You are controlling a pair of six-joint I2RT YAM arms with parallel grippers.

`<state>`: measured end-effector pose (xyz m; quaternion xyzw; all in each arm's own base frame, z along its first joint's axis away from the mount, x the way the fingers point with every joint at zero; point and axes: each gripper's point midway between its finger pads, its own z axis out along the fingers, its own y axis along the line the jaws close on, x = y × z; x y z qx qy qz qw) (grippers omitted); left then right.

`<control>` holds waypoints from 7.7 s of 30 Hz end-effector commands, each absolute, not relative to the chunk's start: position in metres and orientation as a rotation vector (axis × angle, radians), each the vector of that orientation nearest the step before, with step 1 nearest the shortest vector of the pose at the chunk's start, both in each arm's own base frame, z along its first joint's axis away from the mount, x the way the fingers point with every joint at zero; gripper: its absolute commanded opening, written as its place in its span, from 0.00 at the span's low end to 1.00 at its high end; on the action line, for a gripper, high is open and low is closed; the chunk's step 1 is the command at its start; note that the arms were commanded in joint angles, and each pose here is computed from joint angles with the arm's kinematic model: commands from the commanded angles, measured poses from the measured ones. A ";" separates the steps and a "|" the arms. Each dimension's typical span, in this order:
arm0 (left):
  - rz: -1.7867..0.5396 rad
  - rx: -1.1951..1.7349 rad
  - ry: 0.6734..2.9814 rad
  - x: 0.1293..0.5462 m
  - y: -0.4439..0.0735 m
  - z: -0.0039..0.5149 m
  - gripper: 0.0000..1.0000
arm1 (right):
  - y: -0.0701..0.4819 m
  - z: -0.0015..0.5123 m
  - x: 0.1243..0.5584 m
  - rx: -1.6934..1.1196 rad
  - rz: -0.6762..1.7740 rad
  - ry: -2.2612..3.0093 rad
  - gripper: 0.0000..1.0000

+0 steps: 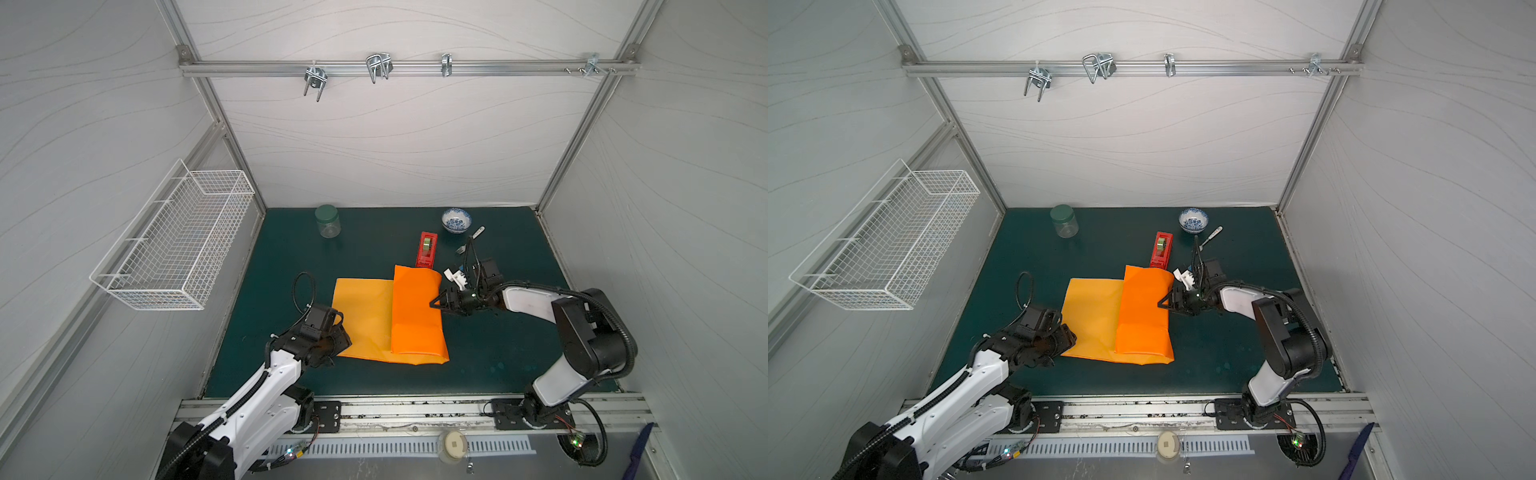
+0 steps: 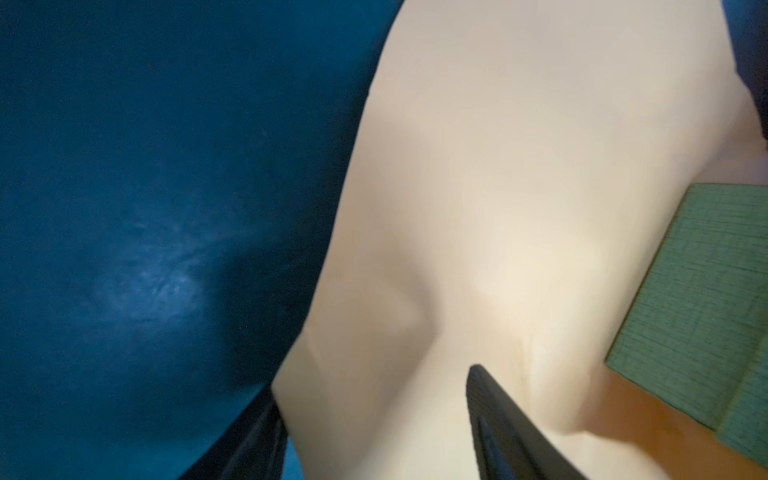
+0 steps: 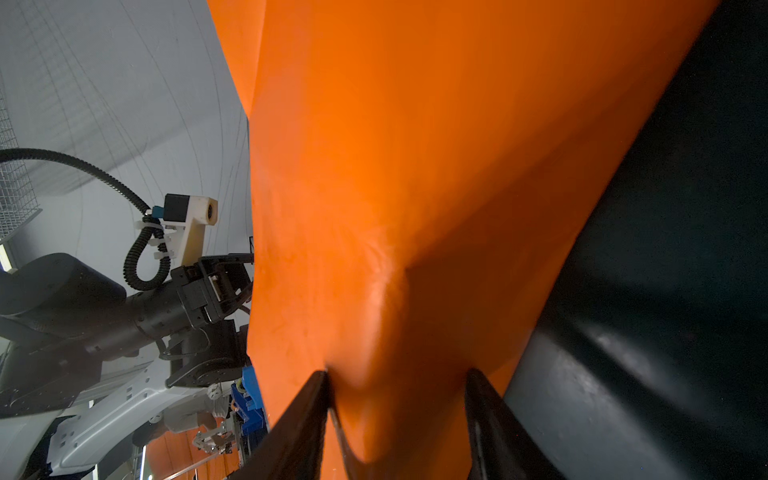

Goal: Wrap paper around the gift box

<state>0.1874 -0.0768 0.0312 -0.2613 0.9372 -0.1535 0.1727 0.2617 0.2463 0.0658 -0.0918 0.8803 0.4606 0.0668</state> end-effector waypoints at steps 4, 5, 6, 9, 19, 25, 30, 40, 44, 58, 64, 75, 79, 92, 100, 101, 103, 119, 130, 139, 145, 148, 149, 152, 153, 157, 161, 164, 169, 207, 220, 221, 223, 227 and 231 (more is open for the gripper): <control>-0.494 -0.661 2.546 0.218 -0.085 0.051 0.67 | 0.220 0.015 0.242 -0.156 1.161 2.868 0.52; -0.501 -0.647 2.530 0.223 -0.085 0.053 0.68 | 0.221 0.015 0.242 -0.158 1.163 2.868 0.53; -0.499 -0.642 2.521 0.226 -0.084 0.054 0.68 | 0.221 0.015 0.242 -0.156 1.163 2.869 0.52; -0.514 -0.642 2.500 0.235 -0.079 0.056 0.69 | 0.221 0.014 0.242 -0.160 1.159 2.870 0.52; -0.612 -0.682 2.506 0.259 -0.072 0.046 0.69 | 0.222 0.014 0.242 -0.165 1.155 2.875 0.52; -0.713 -0.721 2.502 0.276 -0.072 0.041 0.65 | 0.223 0.014 0.242 -0.167 1.153 2.878 0.52; -0.755 -0.711 2.465 0.289 -0.070 0.039 0.65 | 0.223 0.014 0.242 -0.170 1.151 2.875 0.52; -0.906 -0.670 2.372 0.310 -0.073 0.050 0.59 | 0.224 0.014 0.241 -0.179 1.147 2.878 0.51; -0.905 -0.668 2.361 0.315 -0.069 0.049 0.52 | 0.224 0.014 0.241 -0.179 1.144 2.878 0.51; -0.915 -0.666 2.411 0.335 -0.063 0.033 0.30 | 0.226 0.014 0.241 -0.191 1.138 2.881 0.51; -0.932 -0.660 2.416 0.342 -0.064 0.032 0.20 | 0.226 0.014 0.240 -0.193 1.137 2.882 0.51; -0.964 -0.609 2.411 0.336 -0.069 0.039 0.07 | 0.226 0.015 0.241 -0.194 1.134 2.883 0.50; -1.003 -0.636 2.411 0.327 -0.073 0.037 0.09 | 0.226 0.016 0.241 -0.199 1.130 2.881 0.50; -0.975 -0.787 2.436 0.314 -0.070 0.033 0.12 | 0.226 0.015 0.240 -0.197 1.136 2.884 0.50; -0.904 -0.870 2.511 0.299 -0.068 0.035 0.05 | 0.228 0.016 0.240 -0.195 1.155 2.876 0.49; -0.901 -0.874 2.520 0.297 -0.069 0.036 0.05 | 0.228 0.016 0.241 -0.195 1.155 2.875 0.49; -0.901 -0.881 2.533 0.295 -0.071 0.039 0.04 | 0.228 0.016 0.240 -0.193 1.157 2.874 0.49; -1.007 -0.694 2.494 0.300 -0.094 0.115 0.02 | 0.229 0.017 0.241 -0.196 1.152 2.872 0.49; -1.120 -0.521 2.469 0.299 -0.143 0.151 0.02 | 0.229 0.016 0.241 -0.202 1.138 2.877 0.49; -1.146 -0.426 2.485 0.297 -0.164 0.162 0.00 | 0.229 0.015 0.240 -0.208 1.126 2.886 0.49; -1.151 -0.314 2.484 0.295 -0.186 0.181 0.00 | 0.230 0.015 0.240 -0.213 1.119 2.888 0.48; -1.132 -0.291 2.502 0.293 -0.195 0.181 0.00 | 0.230 0.016 0.240 -0.217 1.118 2.888 0.49; -1.122 -0.284 2.510 0.292 -0.198 0.180 0.00 | 0.230 0.016 0.240 -0.213 1.116 2.889 0.49; -1.092 -0.257 2.530 0.290 -0.208 0.178 0.00 | 0.230 0.016 0.240 -0.218 1.114 2.891 0.48; -1.078 -0.247 2.537 0.289 -0.212 0.178 0.00 | 0.230 0.016 0.241 -0.217 1.113 2.890 0.49; -1.007 -0.218 2.554 0.287 -0.222 0.178 0.00 | 0.231 0.015 0.239 -0.222 1.110 2.895 0.49; -0.850 -0.160 2.591 0.284 -0.226 0.174 0.00 | 0.231 0.016 0.239 -0.228 1.110 2.892 0.49; -0.698 -0.112 2.631 0.285 -0.223 0.169 0.00 | 0.231 0.016 0.239 -0.227 1.110 2.893 0.49; -0.441 -0.023 2.648 0.287 -0.213 0.173 0.00 | 0.231 0.018 0.240 -0.230 1.110 2.887 0.48; -0.202 -0.303 2.801 0.285 -0.116 0.076 0.10 | 0.232 0.018 0.238 -0.237 1.101 2.896 0.48; -0.385 -0.608 2.676 0.298 -0.080 0.059 0.18 | 0.233 0.016 0.237 -0.243 1.105 2.897 0.48; -0.385 -0.610 2.668 0.299 -0.079 0.059 0.19 | 0.233 0.017 0.236 -0.243 1.104 2.897 0.48; -0.392 -0.613 2.658 0.302 -0.078 0.062 0.19 | 0.232 0.016 0.236 -0.240 1.102 2.900 0.48; -0.364 -0.609 2.652 0.305 -0.074 0.063 0.20 | 0.233 0.016 0.236 -0.243 1.104 2.900 0.48; -0.319 -0.619 2.672 0.302 -0.069 0.057 0.25 | 0.232 0.016 0.236 -0.242 1.102 2.898 0.48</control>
